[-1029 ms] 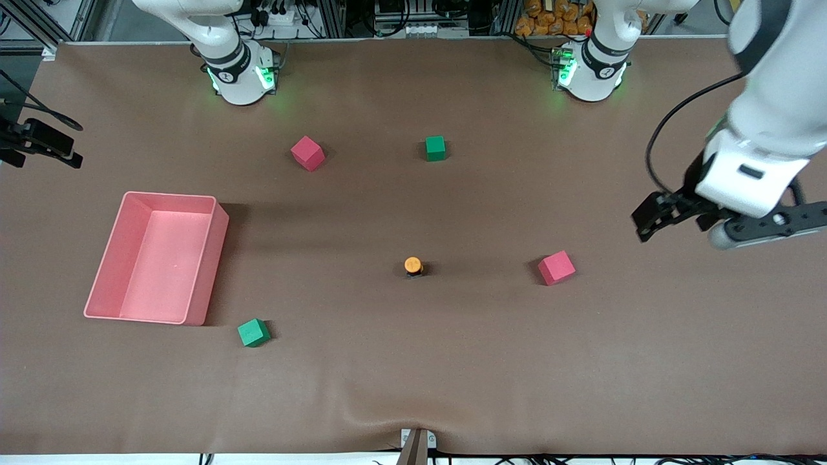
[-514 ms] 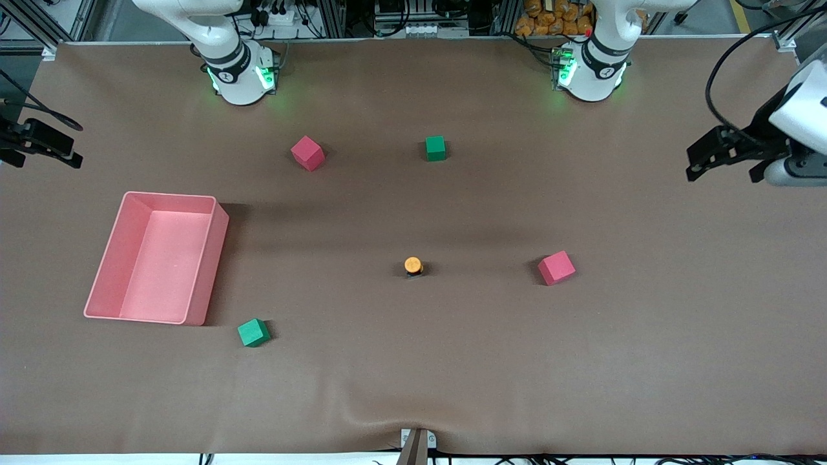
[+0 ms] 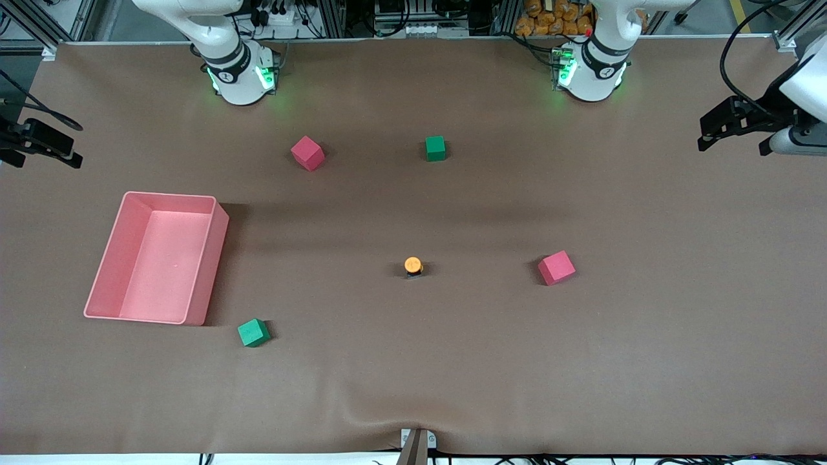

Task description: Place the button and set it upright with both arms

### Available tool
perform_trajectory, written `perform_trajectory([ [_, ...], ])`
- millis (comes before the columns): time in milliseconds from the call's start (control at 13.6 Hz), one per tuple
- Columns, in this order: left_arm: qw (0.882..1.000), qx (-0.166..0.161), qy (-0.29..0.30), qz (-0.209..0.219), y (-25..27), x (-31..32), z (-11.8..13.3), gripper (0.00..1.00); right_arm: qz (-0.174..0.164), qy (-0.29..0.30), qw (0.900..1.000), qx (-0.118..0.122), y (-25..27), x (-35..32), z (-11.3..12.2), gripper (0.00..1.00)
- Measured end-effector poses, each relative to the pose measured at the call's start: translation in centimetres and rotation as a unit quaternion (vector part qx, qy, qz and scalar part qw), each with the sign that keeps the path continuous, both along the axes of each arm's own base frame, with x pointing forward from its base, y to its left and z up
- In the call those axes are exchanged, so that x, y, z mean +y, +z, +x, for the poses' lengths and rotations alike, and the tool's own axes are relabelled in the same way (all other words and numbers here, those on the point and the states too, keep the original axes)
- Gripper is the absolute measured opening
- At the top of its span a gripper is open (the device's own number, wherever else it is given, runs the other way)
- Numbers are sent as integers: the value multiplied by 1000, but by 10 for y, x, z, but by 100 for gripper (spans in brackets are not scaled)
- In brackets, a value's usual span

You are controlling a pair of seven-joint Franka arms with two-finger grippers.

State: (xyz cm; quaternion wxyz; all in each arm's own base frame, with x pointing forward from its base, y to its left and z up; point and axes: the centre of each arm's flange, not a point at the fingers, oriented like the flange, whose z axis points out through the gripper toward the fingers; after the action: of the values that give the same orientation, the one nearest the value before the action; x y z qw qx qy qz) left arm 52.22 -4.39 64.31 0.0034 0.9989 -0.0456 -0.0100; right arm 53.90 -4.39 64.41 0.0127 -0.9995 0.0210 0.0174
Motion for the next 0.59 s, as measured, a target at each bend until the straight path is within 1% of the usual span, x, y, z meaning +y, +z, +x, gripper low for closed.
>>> perform_trajectory([
  [220,1000,8,-11,3,-7,-11,-3,100,0,0,1000,0,0,0,0,100],
  [441,999,6,-32,21,-8,-34,-7,100,0,0,1000,0,0,0,0,100],
  [588,999,7,-26,23,-8,-27,-6,100,0,0,1000,0,0,0,0,100],
])
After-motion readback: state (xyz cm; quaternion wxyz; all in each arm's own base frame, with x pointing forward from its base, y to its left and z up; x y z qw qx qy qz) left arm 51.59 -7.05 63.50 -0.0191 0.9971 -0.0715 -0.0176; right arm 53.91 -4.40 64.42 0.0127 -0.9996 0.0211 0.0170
